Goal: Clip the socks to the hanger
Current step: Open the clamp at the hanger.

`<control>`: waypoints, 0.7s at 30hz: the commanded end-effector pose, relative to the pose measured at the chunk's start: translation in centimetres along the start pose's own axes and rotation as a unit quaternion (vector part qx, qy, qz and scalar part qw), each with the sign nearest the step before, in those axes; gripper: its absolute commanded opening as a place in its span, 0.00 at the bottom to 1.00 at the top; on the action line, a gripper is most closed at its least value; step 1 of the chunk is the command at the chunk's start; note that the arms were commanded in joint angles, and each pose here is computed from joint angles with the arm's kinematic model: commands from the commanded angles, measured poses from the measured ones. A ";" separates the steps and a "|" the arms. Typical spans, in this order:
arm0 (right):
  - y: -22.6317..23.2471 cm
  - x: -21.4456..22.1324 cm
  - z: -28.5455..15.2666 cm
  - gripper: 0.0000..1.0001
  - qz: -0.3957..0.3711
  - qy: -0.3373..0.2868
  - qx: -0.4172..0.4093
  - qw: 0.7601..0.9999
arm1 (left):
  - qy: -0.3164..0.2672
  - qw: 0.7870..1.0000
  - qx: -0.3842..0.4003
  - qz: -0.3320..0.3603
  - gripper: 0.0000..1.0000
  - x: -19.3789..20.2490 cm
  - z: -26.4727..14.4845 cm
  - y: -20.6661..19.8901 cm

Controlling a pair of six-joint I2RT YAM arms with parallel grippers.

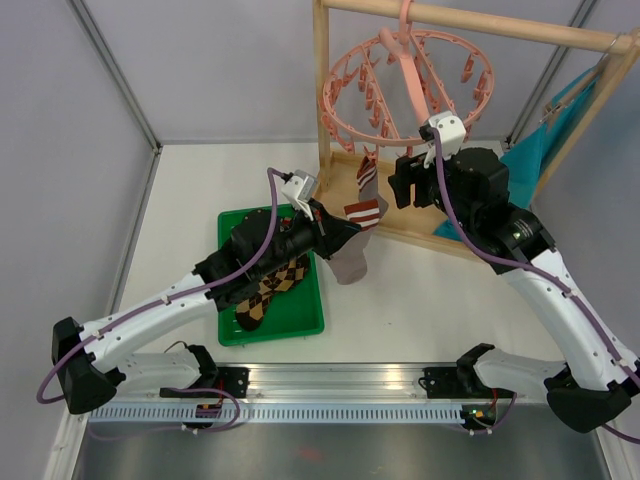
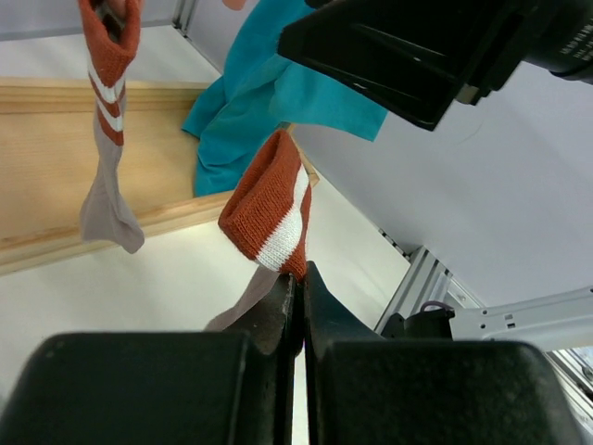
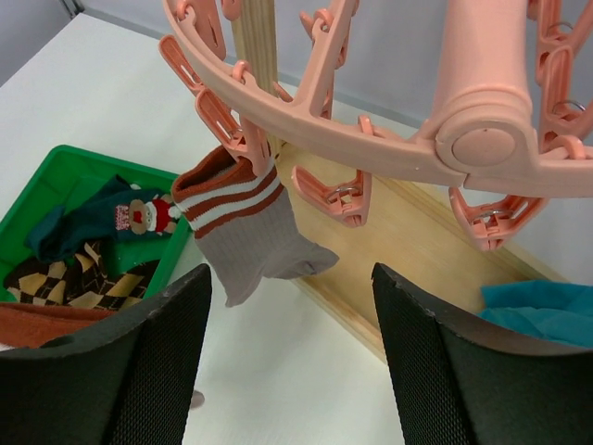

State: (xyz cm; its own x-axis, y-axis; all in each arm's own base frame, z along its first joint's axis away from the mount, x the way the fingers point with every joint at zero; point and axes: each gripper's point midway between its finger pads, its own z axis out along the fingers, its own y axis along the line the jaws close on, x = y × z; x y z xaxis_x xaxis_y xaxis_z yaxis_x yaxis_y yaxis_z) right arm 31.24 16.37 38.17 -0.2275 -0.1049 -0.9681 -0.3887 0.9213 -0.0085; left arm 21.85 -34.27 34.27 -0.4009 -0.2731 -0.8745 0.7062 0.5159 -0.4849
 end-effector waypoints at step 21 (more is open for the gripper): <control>-0.5 -2.7 3.4 0.75 -0.056 -0.068 0.021 0.996 | -0.008 0.998 0.051 0.037 0.02 -1.9 -0.4 -2.6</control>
State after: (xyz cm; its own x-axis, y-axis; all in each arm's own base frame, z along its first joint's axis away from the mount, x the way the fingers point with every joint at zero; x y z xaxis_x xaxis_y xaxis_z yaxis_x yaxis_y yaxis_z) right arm 34.26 17.26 38.50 -0.1140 -0.1618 -0.9802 -0.3832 0.9175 -0.1069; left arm 21.06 -34.68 34.88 -0.3881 -0.2444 -0.8886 0.7472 0.4809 -0.4586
